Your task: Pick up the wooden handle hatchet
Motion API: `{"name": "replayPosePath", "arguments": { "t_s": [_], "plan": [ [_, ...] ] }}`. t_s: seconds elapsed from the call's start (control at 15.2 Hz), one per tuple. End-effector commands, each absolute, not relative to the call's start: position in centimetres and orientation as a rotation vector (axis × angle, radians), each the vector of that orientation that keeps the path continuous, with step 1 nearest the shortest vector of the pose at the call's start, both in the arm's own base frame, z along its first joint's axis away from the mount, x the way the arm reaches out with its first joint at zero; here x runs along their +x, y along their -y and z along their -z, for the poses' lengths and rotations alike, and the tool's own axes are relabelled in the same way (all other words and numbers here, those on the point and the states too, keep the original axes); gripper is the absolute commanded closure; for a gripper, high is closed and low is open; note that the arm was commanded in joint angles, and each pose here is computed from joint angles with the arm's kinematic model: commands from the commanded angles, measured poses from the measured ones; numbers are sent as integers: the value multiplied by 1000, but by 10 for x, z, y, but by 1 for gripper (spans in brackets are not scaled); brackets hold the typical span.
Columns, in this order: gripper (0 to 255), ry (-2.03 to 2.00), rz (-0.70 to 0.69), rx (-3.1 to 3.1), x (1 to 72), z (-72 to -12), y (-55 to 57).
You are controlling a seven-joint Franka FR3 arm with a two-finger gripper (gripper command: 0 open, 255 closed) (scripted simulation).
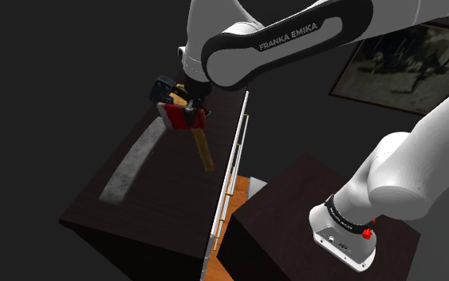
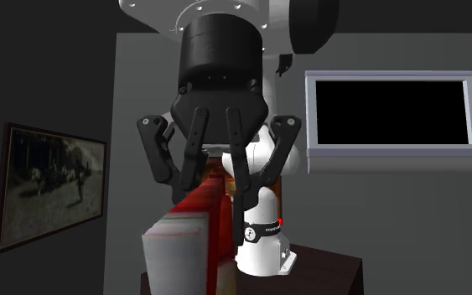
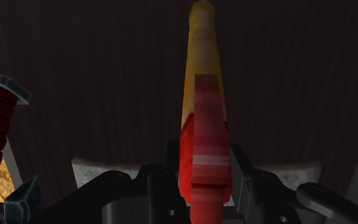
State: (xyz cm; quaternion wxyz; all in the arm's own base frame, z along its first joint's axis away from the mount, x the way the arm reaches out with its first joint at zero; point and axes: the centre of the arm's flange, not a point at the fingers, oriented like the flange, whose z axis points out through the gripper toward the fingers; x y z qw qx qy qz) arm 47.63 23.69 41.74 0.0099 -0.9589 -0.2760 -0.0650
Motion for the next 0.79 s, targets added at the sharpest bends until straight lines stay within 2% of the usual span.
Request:
{"name": "replayPosePath", "arguments": {
  "t_s": [0.0, 0.73],
  "plan": [
    [255, 862, 203, -2994, 476, -428, -238],
    [255, 862, 203, -2994, 476, -477, -238]
  ]
}}
